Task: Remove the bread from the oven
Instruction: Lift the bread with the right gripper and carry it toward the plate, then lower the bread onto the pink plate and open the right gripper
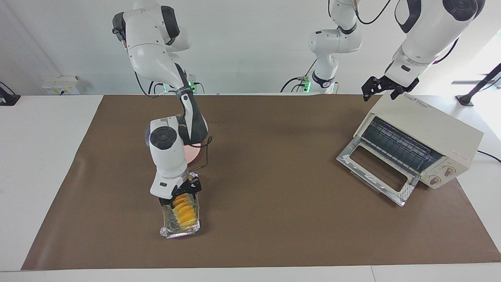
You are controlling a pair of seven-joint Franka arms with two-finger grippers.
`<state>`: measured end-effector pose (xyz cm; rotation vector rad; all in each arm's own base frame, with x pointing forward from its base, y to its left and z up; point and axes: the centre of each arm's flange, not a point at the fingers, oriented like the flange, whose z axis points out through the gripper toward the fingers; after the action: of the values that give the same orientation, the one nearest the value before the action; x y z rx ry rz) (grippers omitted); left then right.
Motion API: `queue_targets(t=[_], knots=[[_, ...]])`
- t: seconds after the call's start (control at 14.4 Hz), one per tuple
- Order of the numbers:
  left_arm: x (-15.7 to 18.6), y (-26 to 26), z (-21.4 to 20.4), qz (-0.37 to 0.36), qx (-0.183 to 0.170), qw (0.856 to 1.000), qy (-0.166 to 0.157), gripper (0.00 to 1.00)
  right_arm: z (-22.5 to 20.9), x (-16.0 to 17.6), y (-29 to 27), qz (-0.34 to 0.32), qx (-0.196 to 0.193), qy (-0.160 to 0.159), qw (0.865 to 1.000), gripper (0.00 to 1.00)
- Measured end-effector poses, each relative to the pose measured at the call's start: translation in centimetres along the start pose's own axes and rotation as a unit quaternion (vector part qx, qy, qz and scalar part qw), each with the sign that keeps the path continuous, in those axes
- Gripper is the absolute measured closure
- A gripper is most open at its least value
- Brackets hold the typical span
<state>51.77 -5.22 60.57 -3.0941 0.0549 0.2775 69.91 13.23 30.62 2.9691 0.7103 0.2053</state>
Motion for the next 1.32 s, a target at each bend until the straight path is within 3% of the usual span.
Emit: queue_targets(t=[0.14, 0.42, 0.76, 1.11, 1.32], knots=[[0.0, 0.0, 0.0, 0.0, 0.0, 1.0, 0.0, 0.0, -0.2, -0.2, 0.7, -0.001, -0.001, 0.001, 1.0, 0.45], [0.0, 0.0, 0.0, 0.0, 0.0, 1.0, 0.0, 0.0, -0.6, -0.2, 0.7, -0.001, -0.002, 0.003, 1.0, 0.81], [0.0, 0.0, 0.0, 0.0, 0.0, 1.0, 0.0, 0.0, -1.7, -0.4, 1.1, 0.001, -0.001, -0.016, 1.0, 0.91], [0.0, 0.0, 0.0, 0.0, 0.0, 1.0, 0.0, 0.0, -10.2, -2.3, 1.4, 0.009, 0.001, -0.065, 0.998, 0.91], [0.0, 0.0, 0.0, 0.0, 0.0, 1.0, 0.0, 0.0, -13.8, -6.4, -0.6, 0.037, 0.033, -0.074, 0.996, 0.91]])
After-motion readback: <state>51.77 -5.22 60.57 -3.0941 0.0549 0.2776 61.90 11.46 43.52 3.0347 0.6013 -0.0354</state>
